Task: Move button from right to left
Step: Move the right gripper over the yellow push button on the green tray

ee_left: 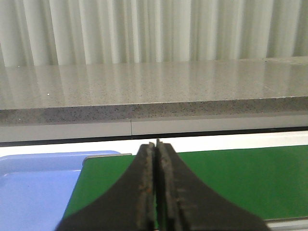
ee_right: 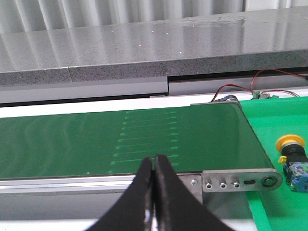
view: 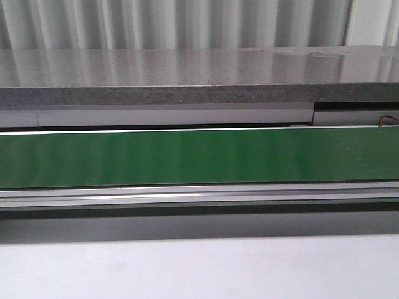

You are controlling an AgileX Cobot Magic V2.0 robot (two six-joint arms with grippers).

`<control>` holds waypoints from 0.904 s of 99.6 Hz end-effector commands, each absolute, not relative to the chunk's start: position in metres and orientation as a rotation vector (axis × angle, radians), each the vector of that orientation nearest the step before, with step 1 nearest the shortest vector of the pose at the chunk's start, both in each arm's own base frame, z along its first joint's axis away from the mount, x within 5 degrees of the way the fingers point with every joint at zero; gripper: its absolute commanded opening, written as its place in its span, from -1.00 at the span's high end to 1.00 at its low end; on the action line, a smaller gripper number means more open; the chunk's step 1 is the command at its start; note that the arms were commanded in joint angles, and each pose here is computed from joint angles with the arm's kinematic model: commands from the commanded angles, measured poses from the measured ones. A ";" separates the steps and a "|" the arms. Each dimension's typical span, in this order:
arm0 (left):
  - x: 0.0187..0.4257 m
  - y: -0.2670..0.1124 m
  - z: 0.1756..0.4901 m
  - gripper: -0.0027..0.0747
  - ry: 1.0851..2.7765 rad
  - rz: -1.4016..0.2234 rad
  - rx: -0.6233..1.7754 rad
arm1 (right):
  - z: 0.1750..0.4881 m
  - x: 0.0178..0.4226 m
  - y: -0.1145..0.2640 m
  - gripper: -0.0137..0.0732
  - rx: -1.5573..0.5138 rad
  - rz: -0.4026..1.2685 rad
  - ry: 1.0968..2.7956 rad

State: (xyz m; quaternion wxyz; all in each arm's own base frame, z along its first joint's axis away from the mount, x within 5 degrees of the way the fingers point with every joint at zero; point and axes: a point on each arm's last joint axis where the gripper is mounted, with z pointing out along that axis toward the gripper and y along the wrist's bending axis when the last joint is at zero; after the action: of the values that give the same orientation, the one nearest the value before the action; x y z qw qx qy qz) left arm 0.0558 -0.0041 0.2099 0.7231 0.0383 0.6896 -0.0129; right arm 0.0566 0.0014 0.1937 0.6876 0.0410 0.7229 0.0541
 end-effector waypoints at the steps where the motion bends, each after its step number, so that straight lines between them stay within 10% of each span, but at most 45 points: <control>1: 0.053 -0.004 0.211 0.98 1.430 -0.049 0.071 | 0.208 0.055 0.001 0.84 0.078 0.115 1.505; 90: 0.053 -0.004 0.211 0.98 1.430 -0.049 0.071 | 0.215 0.054 0.001 0.84 -0.065 -0.039 1.427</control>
State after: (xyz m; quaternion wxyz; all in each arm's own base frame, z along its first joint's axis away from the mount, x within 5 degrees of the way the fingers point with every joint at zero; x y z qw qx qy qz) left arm 0.0558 -0.0041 0.2099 0.7231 0.0383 0.6896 -0.0129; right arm 0.0567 -0.0001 0.1952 0.6954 -0.0179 0.7183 -0.0135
